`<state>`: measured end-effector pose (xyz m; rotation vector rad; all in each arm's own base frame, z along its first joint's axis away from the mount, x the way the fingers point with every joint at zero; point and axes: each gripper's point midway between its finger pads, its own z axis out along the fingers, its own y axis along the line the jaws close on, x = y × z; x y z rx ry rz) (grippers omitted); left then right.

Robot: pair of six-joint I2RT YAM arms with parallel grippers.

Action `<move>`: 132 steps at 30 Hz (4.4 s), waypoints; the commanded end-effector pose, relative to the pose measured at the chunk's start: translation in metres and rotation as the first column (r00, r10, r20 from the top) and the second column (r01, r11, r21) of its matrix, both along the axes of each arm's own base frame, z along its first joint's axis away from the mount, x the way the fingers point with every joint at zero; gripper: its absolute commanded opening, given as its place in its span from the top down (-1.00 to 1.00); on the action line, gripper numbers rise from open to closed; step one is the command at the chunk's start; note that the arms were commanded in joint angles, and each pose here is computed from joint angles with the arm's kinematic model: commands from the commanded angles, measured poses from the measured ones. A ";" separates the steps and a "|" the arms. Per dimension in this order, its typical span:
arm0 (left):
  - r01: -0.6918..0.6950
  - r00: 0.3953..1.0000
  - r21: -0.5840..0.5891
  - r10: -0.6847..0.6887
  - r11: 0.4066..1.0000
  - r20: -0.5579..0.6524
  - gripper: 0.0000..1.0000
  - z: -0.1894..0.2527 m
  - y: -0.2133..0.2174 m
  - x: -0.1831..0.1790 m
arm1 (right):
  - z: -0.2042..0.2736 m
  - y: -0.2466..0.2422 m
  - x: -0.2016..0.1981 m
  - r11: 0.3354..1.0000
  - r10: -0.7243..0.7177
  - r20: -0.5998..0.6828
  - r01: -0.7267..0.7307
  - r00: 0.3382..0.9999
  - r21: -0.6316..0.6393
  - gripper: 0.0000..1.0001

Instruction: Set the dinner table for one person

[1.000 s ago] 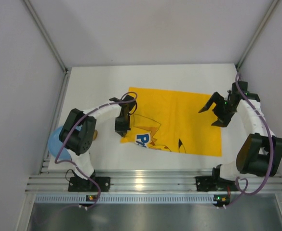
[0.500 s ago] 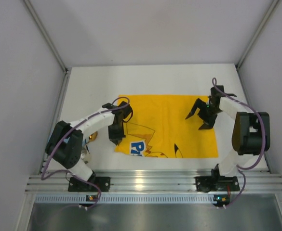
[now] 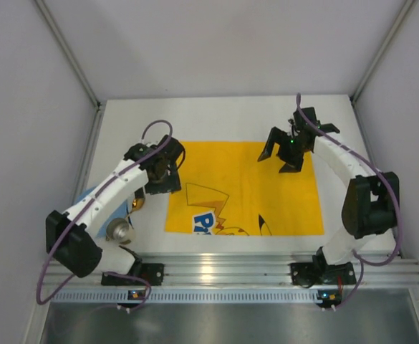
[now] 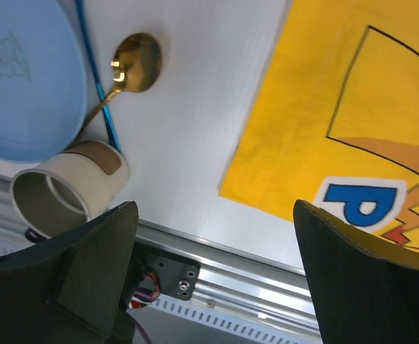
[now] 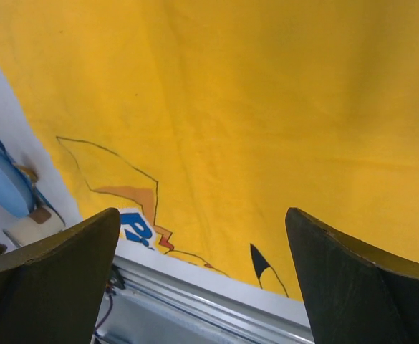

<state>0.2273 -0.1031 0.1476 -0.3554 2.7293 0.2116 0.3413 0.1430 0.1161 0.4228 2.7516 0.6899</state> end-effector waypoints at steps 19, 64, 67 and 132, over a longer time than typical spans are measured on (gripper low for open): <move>0.078 0.990 0.388 -0.025 0.918 -0.139 -0.64 -0.085 0.080 0.045 | 0.018 0.009 -0.066 0.985 0.159 0.016 -0.158 0.987 -0.063 -0.99; -0.014 0.999 -0.150 0.007 0.989 -0.047 1.00 -0.025 -0.018 0.150 | 0.048 0.001 -0.067 0.985 0.167 0.133 -0.160 0.977 -0.061 -0.99; 0.014 1.000 -0.309 -0.007 0.951 0.021 1.00 0.009 -0.051 0.169 | 0.068 0.016 -0.061 0.984 0.165 0.206 -0.174 0.965 0.027 -0.99; 0.126 0.991 -0.214 -0.130 0.969 -0.005 -0.79 0.015 -0.026 0.044 | -0.055 -0.042 -0.042 0.856 0.161 0.057 -0.111 0.985 -0.506 0.88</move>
